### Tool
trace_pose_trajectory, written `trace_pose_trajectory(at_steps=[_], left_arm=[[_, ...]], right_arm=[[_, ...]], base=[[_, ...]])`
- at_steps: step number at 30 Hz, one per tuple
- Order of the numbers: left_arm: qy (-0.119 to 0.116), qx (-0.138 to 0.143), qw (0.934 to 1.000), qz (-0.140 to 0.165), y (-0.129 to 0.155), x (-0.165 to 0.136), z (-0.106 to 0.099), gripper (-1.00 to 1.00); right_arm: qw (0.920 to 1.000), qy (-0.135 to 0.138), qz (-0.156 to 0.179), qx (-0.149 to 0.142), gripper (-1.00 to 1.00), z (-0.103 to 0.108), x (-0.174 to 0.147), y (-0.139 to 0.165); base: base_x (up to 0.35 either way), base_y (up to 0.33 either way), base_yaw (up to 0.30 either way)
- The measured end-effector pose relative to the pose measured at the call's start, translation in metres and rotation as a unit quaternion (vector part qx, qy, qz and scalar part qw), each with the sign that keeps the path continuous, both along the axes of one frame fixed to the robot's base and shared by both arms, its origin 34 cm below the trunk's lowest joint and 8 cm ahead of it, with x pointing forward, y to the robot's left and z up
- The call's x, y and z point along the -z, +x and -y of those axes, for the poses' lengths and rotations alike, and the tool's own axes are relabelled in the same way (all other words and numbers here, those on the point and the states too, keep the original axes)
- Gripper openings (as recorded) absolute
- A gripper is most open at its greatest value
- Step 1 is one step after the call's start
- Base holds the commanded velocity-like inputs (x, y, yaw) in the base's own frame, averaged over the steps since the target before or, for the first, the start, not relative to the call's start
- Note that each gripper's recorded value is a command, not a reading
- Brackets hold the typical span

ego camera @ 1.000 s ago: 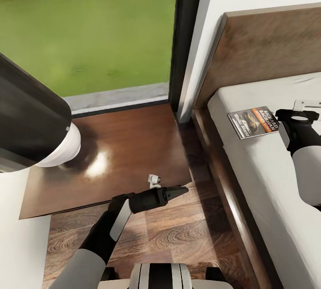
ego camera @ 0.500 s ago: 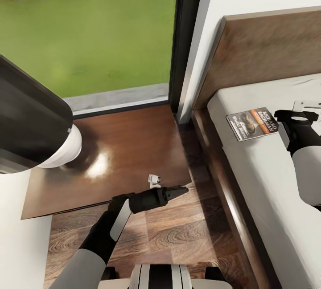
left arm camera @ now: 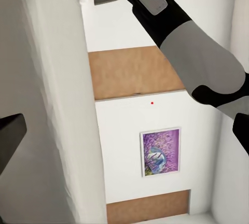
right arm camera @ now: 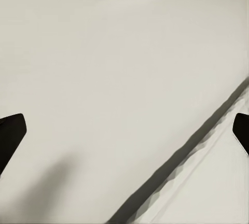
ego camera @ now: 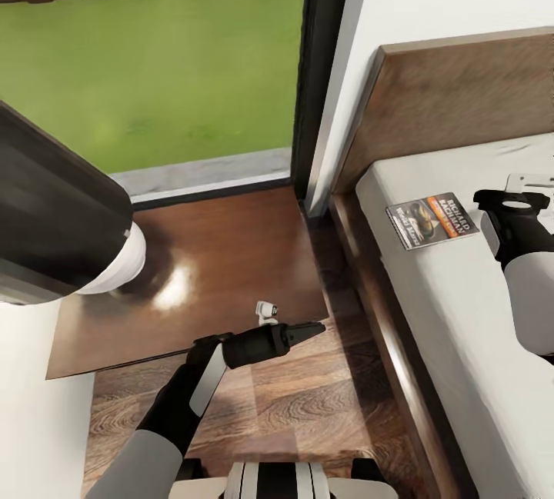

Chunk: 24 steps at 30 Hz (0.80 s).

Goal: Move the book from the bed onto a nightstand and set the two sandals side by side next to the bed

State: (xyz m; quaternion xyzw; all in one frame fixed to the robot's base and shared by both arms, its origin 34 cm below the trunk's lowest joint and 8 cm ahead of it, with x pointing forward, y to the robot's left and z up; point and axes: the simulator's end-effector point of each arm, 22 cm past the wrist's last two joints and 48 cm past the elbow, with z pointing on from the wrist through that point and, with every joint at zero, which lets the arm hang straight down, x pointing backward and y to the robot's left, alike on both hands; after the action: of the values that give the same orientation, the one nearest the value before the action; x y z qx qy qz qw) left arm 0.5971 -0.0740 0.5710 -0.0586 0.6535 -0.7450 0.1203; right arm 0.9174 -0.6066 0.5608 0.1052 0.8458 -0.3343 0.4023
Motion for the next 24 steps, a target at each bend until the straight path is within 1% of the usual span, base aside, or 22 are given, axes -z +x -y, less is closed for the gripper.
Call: trace_pose_trajectory(at_steps=[24], left_arm=[[0.0, 0.0, 1.0, 0.0, 0.006, -0.047, 0.0, 1.0]], right_arm=[[1.0, -0.002, 0.002, -0.001, 1.0, 0.0, -0.049, 0.007]], base=[[0.0, 0.0, 0.0]])
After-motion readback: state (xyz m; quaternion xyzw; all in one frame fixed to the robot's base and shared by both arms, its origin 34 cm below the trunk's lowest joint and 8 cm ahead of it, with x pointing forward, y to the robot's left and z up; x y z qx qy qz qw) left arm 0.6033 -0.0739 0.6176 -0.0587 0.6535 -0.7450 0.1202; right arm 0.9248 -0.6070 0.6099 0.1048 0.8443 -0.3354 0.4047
